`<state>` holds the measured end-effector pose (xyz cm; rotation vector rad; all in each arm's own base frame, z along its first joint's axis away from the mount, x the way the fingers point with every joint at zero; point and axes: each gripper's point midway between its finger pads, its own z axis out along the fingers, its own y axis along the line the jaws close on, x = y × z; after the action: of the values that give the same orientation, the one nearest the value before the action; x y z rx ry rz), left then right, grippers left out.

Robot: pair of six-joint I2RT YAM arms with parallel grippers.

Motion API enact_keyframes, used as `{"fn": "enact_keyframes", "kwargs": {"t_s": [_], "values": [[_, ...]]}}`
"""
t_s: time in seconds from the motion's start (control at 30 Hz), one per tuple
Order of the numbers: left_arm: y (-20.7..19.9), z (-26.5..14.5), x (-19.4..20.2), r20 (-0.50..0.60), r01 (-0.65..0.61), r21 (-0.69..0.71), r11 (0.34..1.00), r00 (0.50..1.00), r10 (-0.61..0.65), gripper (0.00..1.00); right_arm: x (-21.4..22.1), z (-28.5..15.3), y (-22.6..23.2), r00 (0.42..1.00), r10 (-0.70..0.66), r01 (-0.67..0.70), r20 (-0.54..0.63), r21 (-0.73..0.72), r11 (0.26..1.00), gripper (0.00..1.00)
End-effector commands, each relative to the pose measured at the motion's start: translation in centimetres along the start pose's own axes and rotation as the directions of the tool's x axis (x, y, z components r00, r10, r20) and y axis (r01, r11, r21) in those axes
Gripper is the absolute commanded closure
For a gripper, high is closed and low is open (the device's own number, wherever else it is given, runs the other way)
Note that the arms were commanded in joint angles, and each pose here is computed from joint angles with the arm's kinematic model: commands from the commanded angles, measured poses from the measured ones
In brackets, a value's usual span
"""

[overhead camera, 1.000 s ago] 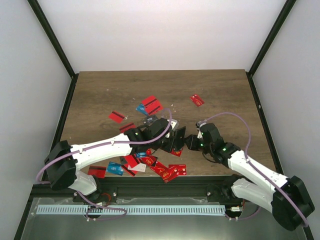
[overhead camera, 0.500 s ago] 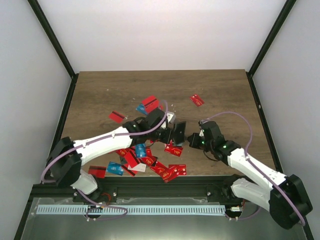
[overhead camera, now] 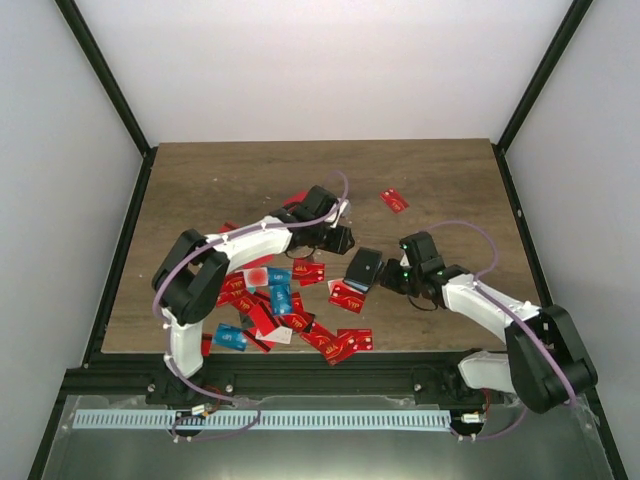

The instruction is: Put the credit cards into the card holder

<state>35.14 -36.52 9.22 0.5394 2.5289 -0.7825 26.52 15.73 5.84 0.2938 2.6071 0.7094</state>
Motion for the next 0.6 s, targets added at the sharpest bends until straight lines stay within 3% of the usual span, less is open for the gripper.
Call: {"fn": "enact_keyframes", "kwargs": {"t_s": [0.0,0.17,0.57], "values": [[-1.4,-1.0,-0.1,0.019,-0.1,-0.026,0.995,0.995,0.1,0.45,-1.9,-0.8,0.9,0.999,-0.017,0.018,0.05,-0.034,0.999,0.99],[-3.6,-1.6,1.7,0.031,-0.173,0.011,0.985,0.984,0.173,0.32,-2.9,-2.6,1.6,0.995,-0.033,0.037,0.093,-0.033,0.999,0.99],[-6.1,0.4,2.3,0.02,-0.205,0.025,0.978,0.979,0.204,0.26,-3.9,-4.4,3.2,0.991,-0.065,0.073,0.119,-0.062,0.995,0.99]]}}
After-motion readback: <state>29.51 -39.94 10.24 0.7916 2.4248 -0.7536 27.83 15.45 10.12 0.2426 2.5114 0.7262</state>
